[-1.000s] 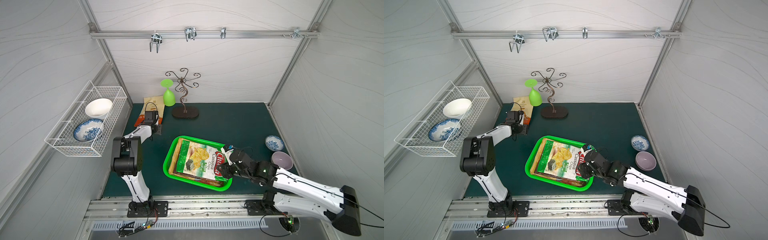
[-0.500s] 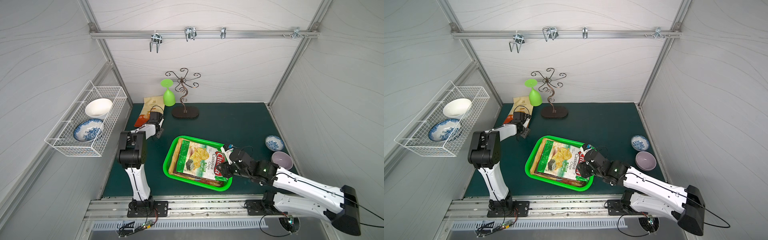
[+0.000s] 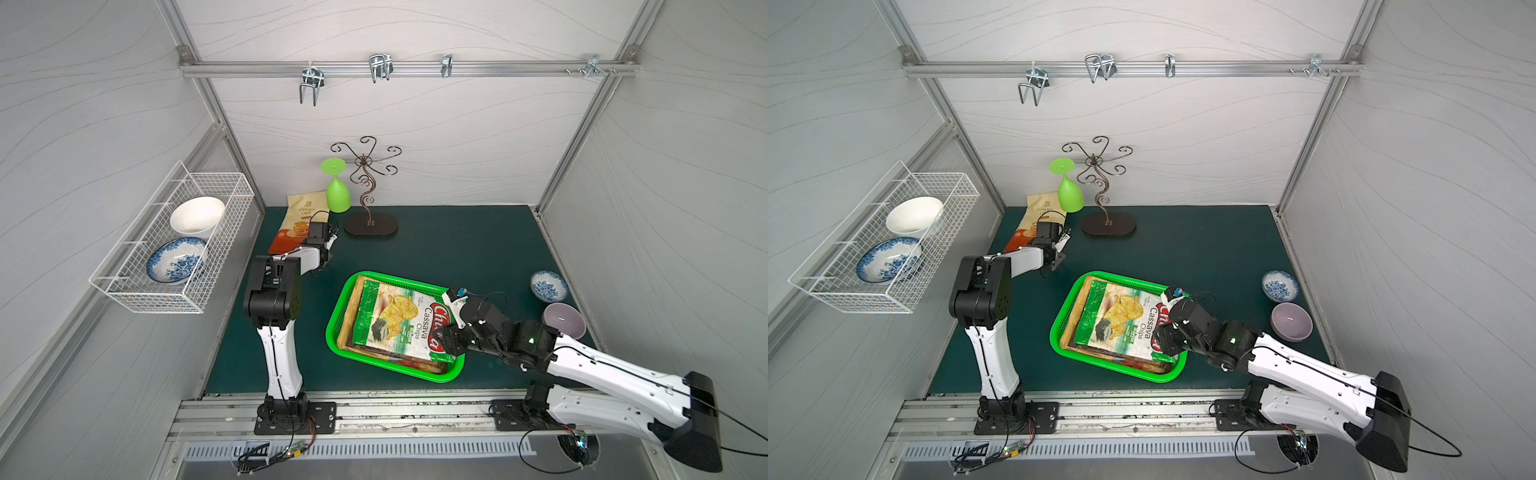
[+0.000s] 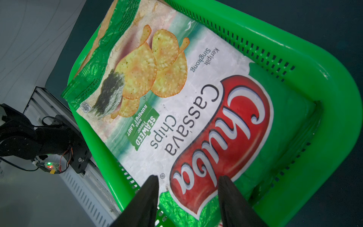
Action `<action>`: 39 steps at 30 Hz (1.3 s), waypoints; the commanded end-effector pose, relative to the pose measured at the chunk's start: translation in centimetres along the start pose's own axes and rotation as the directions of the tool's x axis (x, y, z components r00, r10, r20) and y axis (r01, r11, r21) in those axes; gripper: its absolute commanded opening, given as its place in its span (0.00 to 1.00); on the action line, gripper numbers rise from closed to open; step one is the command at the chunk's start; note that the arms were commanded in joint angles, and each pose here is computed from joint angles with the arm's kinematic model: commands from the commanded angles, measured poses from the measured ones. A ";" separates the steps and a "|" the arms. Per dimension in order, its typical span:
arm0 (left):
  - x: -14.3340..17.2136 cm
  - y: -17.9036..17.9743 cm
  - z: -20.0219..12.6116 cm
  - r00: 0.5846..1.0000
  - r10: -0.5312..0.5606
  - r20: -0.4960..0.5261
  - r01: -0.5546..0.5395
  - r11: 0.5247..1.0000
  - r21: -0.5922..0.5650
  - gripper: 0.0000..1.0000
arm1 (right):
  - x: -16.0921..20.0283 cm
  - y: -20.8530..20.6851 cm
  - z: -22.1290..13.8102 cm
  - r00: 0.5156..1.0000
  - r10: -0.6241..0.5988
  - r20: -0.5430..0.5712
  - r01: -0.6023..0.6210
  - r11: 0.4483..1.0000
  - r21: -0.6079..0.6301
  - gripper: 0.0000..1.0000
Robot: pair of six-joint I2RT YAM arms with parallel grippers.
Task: Put the potato chips into the basket
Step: Pick up the potato chip from the corner of the board.
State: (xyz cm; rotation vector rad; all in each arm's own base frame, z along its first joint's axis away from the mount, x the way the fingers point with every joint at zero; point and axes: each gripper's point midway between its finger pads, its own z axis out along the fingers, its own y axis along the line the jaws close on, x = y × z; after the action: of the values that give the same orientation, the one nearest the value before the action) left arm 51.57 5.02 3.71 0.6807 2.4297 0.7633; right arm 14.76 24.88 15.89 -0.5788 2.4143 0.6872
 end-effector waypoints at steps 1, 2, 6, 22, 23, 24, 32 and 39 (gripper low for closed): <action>1.3 -0.3 2.0 0.998 0.027 -0.057 -0.027 1.000 0.004 0.68 | -0.2 0.0 -0.7 1.000 0.005 0.017 -0.005 1.000 0.001 0.52; 1.3 -0.4 2.2 0.998 0.033 -0.055 -0.033 0.999 0.002 0.67 | -0.2 0.0 -0.7 1.000 0.006 0.017 -0.006 1.000 0.003 0.53; 1.5 -0.2 2.9 0.997 0.039 -0.071 -0.041 0.999 -0.020 0.64 | -0.2 0.0 -0.7 1.000 0.008 0.021 -0.008 1.000 0.002 0.53; 2.3 2.6 1.7 0.995 -0.037 -0.088 0.028 0.994 -0.105 0.22 | -0.1 -0.2 -1.1 0.999 0.012 0.034 -0.012 1.000 -0.001 0.53; 2.4 2.9 1.3 0.996 -0.039 -0.081 0.030 0.993 -0.111 0.18 | -0.1 -0.2 -1.2 0.999 0.012 0.036 -0.012 1.000 0.001 0.53; 2.4 3.2 0.7 0.996 -0.044 -0.072 0.035 0.992 -0.121 0.15 | -0.1 -0.3 -1.2 0.999 0.012 0.036 -0.012 1.000 0.003 0.52; 3.9 5.0 -4.1 0.995 -0.084 -0.047 0.077 0.989 -0.127 0.00 | -0.3 -0.3 -1.6 0.999 0.011 0.053 -0.011 1.000 0.003 0.53; 5.5 5.4 -9.7 0.996 -0.094 0.000 0.094 0.994 -0.047 0.00 | -0.7 -0.2 -2.0 0.998 0.000 0.068 0.000 1.000 -0.001 0.53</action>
State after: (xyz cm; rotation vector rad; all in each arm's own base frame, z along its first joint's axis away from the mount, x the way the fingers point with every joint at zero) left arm 44.87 9.11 11.26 0.5273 2.4095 0.8553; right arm 14.82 24.17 17.61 -0.5397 2.3560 0.7133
